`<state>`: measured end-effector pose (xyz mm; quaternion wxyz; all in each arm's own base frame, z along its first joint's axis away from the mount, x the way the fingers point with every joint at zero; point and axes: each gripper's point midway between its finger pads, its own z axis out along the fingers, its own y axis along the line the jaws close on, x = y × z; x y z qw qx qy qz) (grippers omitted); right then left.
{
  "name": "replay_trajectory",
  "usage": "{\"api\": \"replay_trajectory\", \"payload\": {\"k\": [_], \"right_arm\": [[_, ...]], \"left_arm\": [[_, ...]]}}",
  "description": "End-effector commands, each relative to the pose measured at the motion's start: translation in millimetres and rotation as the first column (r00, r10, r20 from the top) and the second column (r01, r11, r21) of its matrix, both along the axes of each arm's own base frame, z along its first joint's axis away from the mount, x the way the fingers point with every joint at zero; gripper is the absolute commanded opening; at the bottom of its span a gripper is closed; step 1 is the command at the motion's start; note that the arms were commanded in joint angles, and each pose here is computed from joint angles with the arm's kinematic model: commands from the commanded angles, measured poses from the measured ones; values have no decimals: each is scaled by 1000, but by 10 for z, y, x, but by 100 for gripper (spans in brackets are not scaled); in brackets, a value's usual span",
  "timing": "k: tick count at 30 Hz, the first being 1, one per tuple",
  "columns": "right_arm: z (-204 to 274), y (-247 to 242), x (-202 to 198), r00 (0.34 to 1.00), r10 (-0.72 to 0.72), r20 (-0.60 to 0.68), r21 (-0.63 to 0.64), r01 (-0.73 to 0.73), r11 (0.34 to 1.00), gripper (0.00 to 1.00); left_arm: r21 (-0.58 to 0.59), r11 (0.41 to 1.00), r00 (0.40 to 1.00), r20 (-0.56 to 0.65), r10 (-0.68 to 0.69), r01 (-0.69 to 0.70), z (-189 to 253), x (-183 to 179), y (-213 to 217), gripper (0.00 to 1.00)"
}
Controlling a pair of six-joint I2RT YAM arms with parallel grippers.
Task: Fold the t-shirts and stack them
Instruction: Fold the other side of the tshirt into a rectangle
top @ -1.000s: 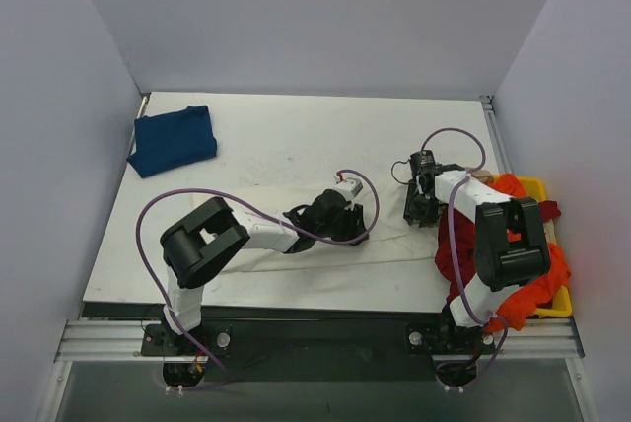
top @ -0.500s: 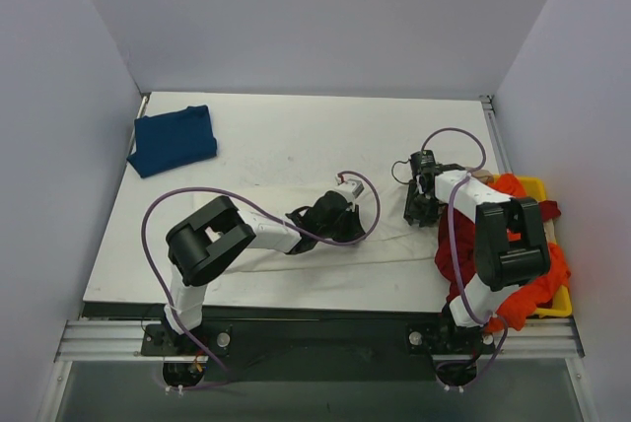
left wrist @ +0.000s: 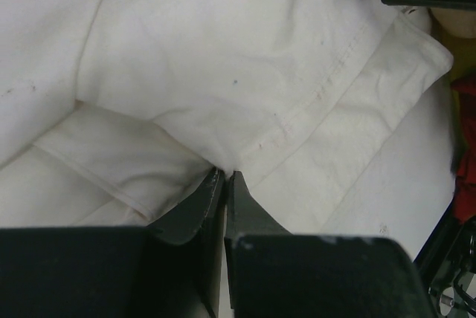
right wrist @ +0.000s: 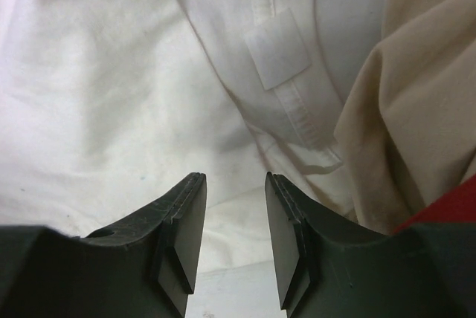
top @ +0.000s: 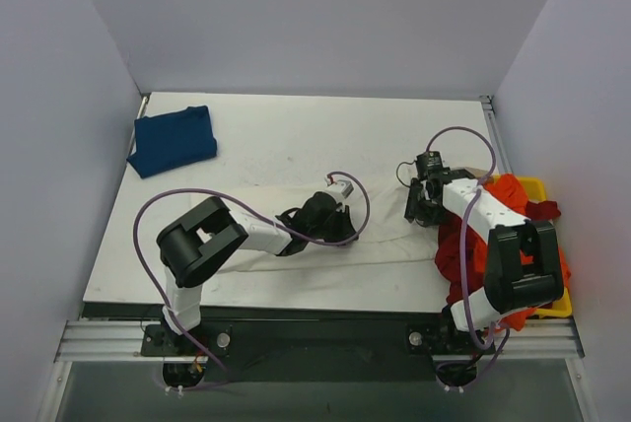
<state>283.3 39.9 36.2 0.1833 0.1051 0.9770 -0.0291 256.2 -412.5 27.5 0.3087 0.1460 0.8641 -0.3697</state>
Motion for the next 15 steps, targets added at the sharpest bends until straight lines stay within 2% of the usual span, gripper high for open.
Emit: {"api": "replay_trajectory", "payload": {"k": [1, 15], "right_arm": [[-6, -40, -183, 999, -9, -36, -26, 8, 1000, 38], [-132, -94, -204, 996, -22, -83, -61, 17, 998, 33]], "left_arm": [[-49, 999, 1000, 18, -3, 4, 185, 24, -1, 0], [-63, 998, 1000, 22, -8, 9, 231, 21, 11, 0]]}}
